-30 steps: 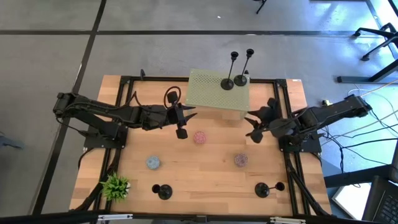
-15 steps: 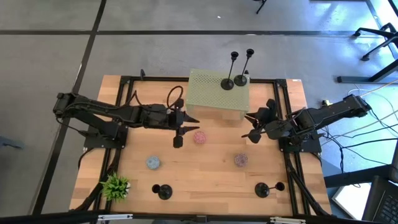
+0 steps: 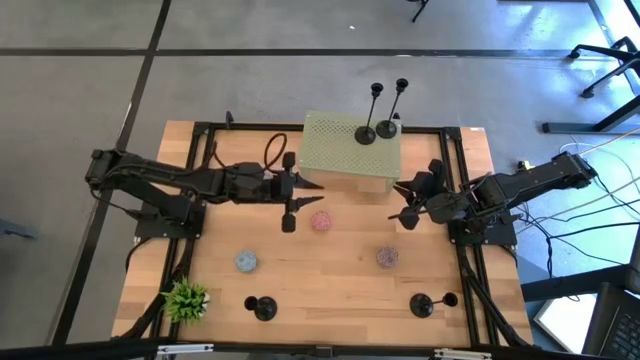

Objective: Pick & Place candle stick holders
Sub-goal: Put the middle black candle holder on the shelf

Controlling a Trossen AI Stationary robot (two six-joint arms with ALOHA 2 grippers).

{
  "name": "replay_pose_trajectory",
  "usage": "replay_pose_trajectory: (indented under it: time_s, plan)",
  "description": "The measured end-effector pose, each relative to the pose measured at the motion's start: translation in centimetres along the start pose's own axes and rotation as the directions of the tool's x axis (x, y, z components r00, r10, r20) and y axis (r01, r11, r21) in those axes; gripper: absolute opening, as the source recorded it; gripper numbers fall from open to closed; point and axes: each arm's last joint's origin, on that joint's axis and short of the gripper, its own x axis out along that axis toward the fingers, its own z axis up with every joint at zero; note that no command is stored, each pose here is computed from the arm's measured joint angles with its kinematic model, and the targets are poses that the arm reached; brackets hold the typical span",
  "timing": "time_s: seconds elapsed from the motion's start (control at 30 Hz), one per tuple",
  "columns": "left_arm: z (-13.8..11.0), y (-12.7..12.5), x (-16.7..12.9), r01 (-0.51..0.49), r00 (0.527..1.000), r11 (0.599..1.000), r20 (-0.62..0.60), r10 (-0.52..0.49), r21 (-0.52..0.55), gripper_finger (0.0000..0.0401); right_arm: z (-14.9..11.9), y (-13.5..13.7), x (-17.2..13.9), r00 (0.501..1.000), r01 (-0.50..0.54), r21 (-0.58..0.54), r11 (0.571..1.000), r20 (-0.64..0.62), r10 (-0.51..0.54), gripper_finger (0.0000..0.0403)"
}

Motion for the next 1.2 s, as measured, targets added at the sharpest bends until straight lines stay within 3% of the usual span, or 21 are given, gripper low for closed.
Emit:
replay_pose_trajectory:
  time_s: [0.17, 0.3, 0.5, 0.97, 1.2]
  plan:
    - [-0.4, 2.0, 0.6, -0.038, 0.999, 0.999, 0.002, 0.038, 0.032, 0.01, 0.2, -0.1, 0.1, 1.0, 0.005, 0.016, 1.0, 0.006, -0.005, 0.0054]
    - [-1.4, 4.9, 1.4, -0.114, 0.993, 0.993, -0.02, 0.114, -0.025, 0.01, 0.3, -0.1, 0.2, 1.0, 0.008, 0.032, 0.999, 0.015, -0.009, 0.0054]
    - [-2.9, 9.1, 2.6, 0.005, 0.999, 0.989, 0.042, 0.001, -0.145, 0.0103, 0.4, -0.1, 0.2, 1.0, 0.006, 0.033, 0.999, 0.019, -0.006, 0.0054]
    - [-4.4, 16.9, 10.0, -0.072, 0.997, 0.988, -0.022, 0.069, -0.137, 0.0195, 0.5, 0.0, 0.2, 0.999, -0.001, 0.015, 1.0, 0.033, 0.0, 0.0055]
    - [-6.5, 20.1, 13.2, -0.124, 0.991, 0.979, -0.064, 0.115, -0.162, 0.0215, 0.5, 0.0, 0.2, 0.999, -0.001, 0.015, 1.0, 0.033, 0.0, 0.0055]
